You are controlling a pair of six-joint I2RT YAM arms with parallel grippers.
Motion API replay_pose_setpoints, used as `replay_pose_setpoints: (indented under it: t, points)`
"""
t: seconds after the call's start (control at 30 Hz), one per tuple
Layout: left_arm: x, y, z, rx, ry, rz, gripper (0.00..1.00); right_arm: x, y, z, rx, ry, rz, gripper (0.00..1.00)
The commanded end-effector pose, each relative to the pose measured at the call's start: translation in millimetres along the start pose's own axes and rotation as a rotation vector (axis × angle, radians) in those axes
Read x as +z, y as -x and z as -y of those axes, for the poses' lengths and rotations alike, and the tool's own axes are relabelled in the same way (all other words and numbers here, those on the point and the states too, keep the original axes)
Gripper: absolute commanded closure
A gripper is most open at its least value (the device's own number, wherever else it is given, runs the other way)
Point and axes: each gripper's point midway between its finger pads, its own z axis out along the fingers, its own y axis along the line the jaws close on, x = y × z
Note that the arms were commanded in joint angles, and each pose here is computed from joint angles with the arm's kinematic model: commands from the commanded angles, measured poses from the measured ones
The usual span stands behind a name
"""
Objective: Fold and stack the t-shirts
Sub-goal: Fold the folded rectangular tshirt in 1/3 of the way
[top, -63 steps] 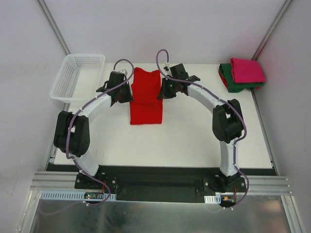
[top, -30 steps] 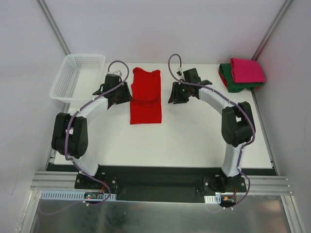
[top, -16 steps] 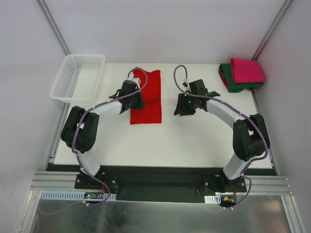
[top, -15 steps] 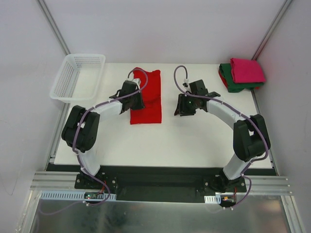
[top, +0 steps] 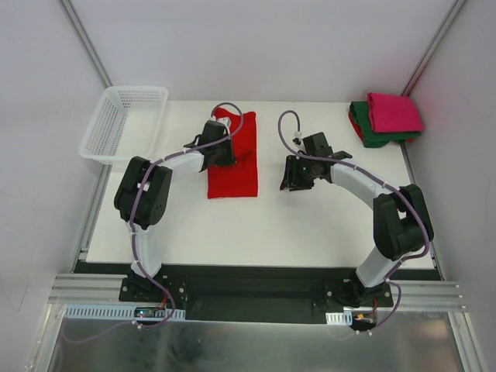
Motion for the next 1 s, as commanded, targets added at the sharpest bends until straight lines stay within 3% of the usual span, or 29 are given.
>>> replay_pose_setpoints:
  t: [0.0,0.17,0.33,0.47,0.57,0.73,0.83,0.9,0.97]
  points:
    - [10.5,46.3,4.1,0.053,0.007,0.106,1.0,-12.8,7.3,-5.3,-0.018,0.008,0.056,0.57]
    - [26.1,88.4,-10.2,0.057,0.038,0.172,1.0,-14.7,0.0,-2.2,-0.017,-0.003,0.047,0.57]
    - [6.6,126.8,-13.8,0.072,0.047,0.254,1.0,-17.3,-5.5,-1.3,-0.014,-0.004,0.046,0.57]
    - [-17.6,133.6,-24.7,0.059,0.069,0.273,1.0,-17.3,-7.2,-2.5,-0.015,0.0,0.043,0.57]
    - [-38.2,120.7,-26.2,0.036,0.063,0.264,1.0,-12.8,-10.2,-6.2,-0.014,0.017,0.033,0.55]
    - [-70.1,64.0,-35.4,-0.075,0.079,0.206,1.0,-1.7,-13.3,-22.3,-0.013,0.101,0.016,0.53]
    - [-91.7,29.8,-47.1,-0.129,0.112,0.199,0.94,5.5,-16.9,-32.2,-0.024,0.149,0.007,0.52]
    - [-97.2,0.5,-51.1,-0.165,0.1,0.172,0.84,13.8,-19.0,-35.6,-0.014,0.171,-0.002,0.44]
    - [-109.4,-7.8,-43.6,-0.173,0.066,0.187,0.66,19.3,-21.6,-42.0,0.001,0.216,-0.026,0.41]
